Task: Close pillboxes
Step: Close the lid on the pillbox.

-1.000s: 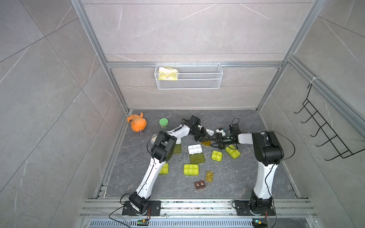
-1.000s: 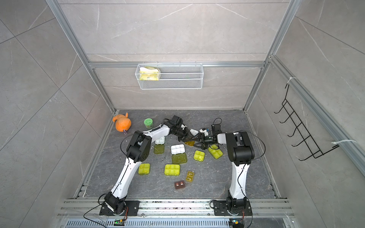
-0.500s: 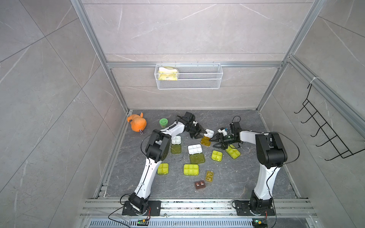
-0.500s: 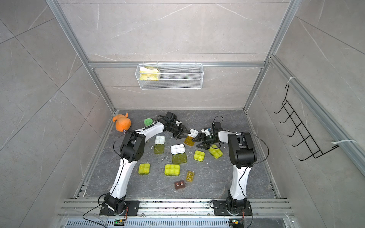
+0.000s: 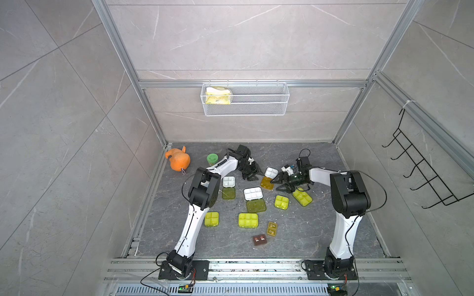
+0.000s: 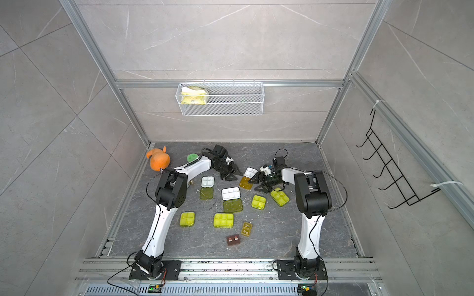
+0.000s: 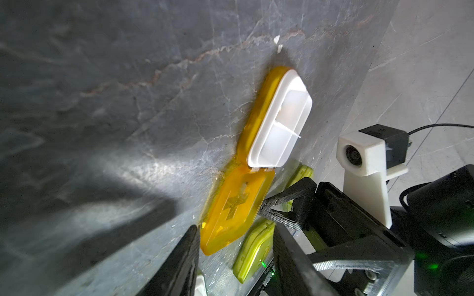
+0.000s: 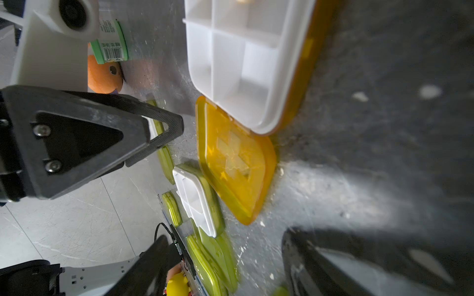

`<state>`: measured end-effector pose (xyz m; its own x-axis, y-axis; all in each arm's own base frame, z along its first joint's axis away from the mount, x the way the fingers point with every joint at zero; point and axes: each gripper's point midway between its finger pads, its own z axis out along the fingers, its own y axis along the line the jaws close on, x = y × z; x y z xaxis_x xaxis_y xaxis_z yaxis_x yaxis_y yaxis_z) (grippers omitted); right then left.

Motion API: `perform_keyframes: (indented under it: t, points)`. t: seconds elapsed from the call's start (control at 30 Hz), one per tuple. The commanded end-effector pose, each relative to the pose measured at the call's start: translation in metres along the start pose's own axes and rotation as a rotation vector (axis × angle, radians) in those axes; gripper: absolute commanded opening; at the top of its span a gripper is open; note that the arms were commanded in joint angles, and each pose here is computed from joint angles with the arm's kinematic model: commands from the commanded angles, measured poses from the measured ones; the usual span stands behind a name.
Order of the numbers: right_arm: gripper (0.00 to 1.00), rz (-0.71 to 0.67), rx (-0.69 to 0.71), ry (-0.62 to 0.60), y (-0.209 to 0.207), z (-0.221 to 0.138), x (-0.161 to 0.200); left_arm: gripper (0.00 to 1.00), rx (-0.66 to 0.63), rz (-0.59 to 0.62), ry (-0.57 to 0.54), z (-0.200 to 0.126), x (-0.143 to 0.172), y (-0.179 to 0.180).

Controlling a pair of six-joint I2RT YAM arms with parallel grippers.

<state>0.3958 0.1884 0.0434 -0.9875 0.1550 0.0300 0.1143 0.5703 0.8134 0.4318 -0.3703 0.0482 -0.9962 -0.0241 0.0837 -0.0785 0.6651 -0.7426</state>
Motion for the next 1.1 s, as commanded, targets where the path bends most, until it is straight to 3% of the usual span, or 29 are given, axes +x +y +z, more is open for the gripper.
perform_keyframes:
  t: [0.0,0.5,1.07]
  points:
    - [0.71,0.002,0.009,0.021,-0.004,0.011,-0.002,0.5,0.002,0.048,0.018,0.009,0.001,0.003]
    - [0.71,0.014,-0.131,0.015,0.017,0.015,-0.009,0.53,0.176,0.086,0.07,0.031,0.016,-0.01]
    - [0.72,0.011,-0.147,0.013,0.028,0.005,0.003,0.53,0.324,0.052,0.056,0.009,0.025,-0.044]
